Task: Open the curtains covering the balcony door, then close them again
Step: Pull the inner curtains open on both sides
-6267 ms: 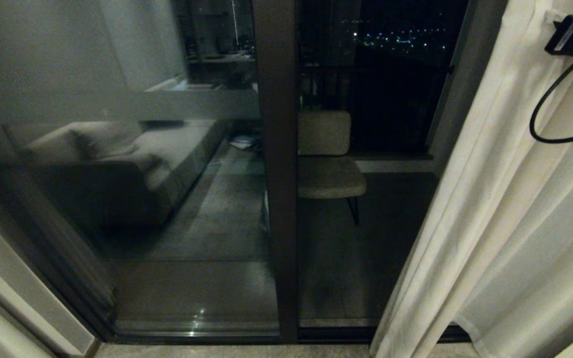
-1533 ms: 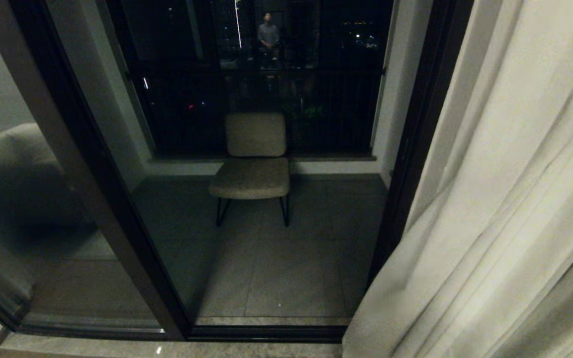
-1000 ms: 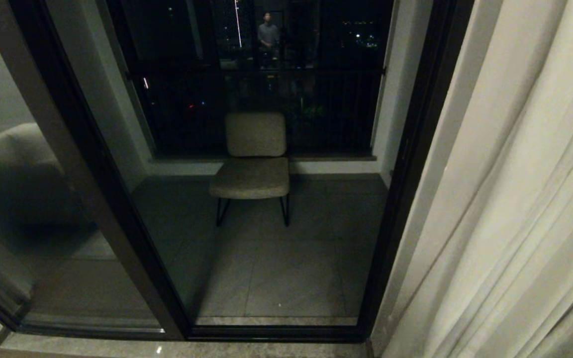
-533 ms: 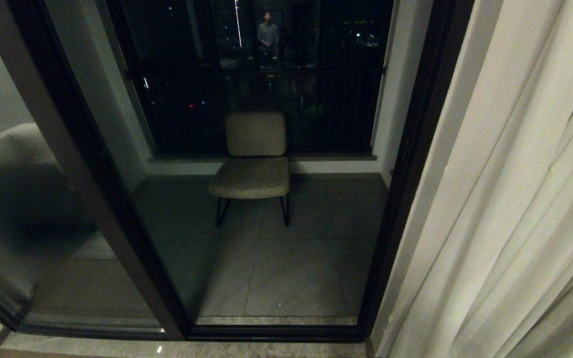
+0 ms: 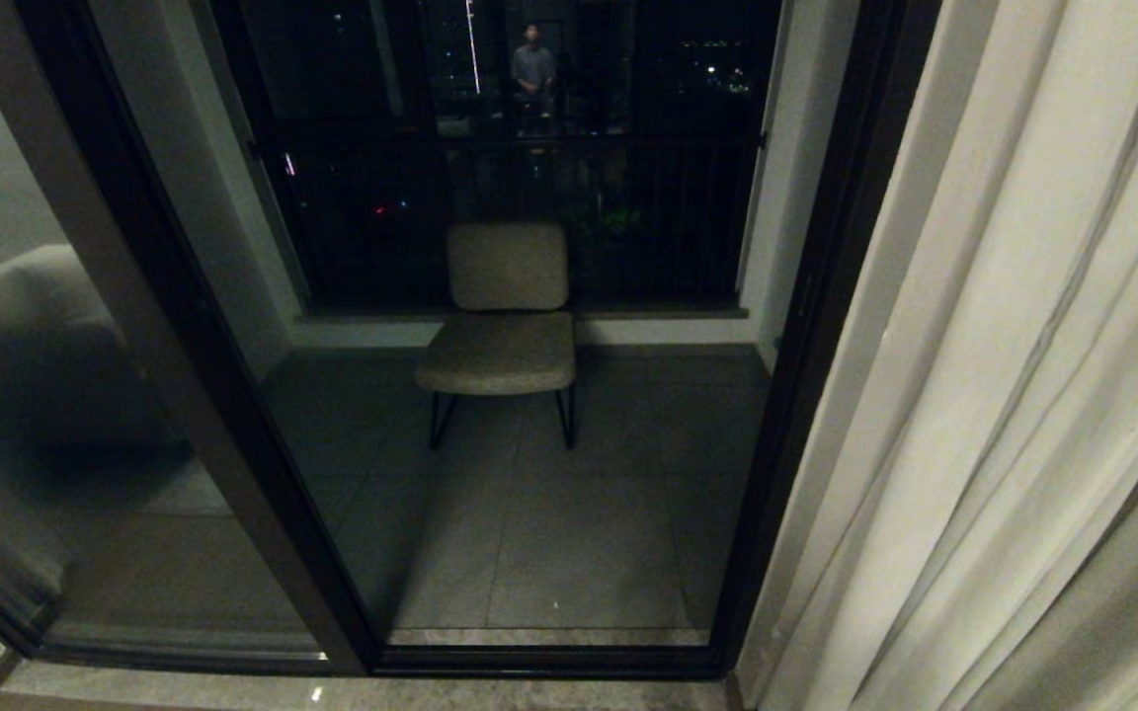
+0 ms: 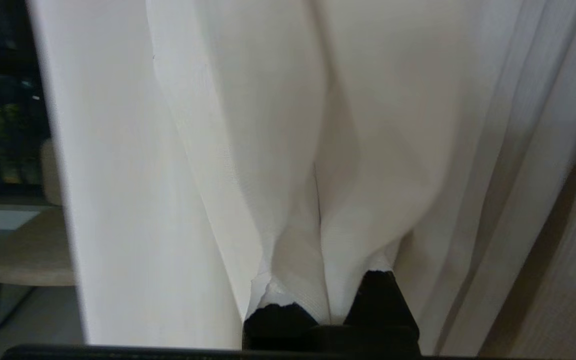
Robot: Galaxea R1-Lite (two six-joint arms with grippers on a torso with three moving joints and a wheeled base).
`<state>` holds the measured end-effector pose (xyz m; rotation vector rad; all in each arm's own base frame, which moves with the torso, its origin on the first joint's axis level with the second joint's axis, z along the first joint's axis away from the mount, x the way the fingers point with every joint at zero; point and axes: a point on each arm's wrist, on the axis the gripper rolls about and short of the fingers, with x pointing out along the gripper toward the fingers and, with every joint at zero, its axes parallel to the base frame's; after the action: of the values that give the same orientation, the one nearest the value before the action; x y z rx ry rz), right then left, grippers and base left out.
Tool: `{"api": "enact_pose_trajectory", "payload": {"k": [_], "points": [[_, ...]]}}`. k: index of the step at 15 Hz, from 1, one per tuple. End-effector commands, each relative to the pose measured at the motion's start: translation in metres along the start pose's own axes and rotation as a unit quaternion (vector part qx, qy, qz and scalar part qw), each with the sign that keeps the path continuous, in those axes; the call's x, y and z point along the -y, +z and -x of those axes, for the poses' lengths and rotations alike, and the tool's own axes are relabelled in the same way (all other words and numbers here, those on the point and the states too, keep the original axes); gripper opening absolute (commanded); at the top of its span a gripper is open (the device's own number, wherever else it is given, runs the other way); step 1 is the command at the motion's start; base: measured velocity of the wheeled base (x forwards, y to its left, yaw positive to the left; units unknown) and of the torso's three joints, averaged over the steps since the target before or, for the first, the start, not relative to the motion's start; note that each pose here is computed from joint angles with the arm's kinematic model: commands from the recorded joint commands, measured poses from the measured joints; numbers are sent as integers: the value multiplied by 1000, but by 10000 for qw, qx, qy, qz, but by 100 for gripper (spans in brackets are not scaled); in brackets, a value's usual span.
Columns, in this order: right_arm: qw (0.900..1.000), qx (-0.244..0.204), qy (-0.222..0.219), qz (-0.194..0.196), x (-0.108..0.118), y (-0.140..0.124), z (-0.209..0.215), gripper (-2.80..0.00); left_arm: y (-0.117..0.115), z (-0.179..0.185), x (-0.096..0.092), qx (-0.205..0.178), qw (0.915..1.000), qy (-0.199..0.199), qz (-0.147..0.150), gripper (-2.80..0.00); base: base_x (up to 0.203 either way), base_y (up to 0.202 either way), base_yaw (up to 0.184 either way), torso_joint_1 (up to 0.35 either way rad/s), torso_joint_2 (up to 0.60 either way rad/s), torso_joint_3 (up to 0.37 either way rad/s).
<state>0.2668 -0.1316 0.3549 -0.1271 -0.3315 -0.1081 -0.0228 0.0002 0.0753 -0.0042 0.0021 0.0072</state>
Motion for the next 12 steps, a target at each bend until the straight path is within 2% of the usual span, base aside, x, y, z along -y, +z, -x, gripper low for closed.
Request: {"api": "enact_pose_trajectory", "payload": {"k": [1,2,3,8,12], "points": [[9998,105,143,-7,-9,7,1,-280,0,0,0,3,10000,2,2,-280,0,0,0,0,0,0],[9997,111,207,-30,-13,7,0,-280,0,0,0,3,10000,2,2,-280,0,0,0,0,0,0],[9997,114,231,-39,-15,7,0,0,0,0,0,3,10000,2,2,-280,0,0,0,0,0,0],[9996,107,260,-68,-18,8,3,0,0,0,0,3,10000,2,2,-280,0,0,0,0,0,0],[9995,-86,254,-138,-26,4,27,0,0,0,0,3,10000,2,2,-280,0,0,0,0,0,0]]}}
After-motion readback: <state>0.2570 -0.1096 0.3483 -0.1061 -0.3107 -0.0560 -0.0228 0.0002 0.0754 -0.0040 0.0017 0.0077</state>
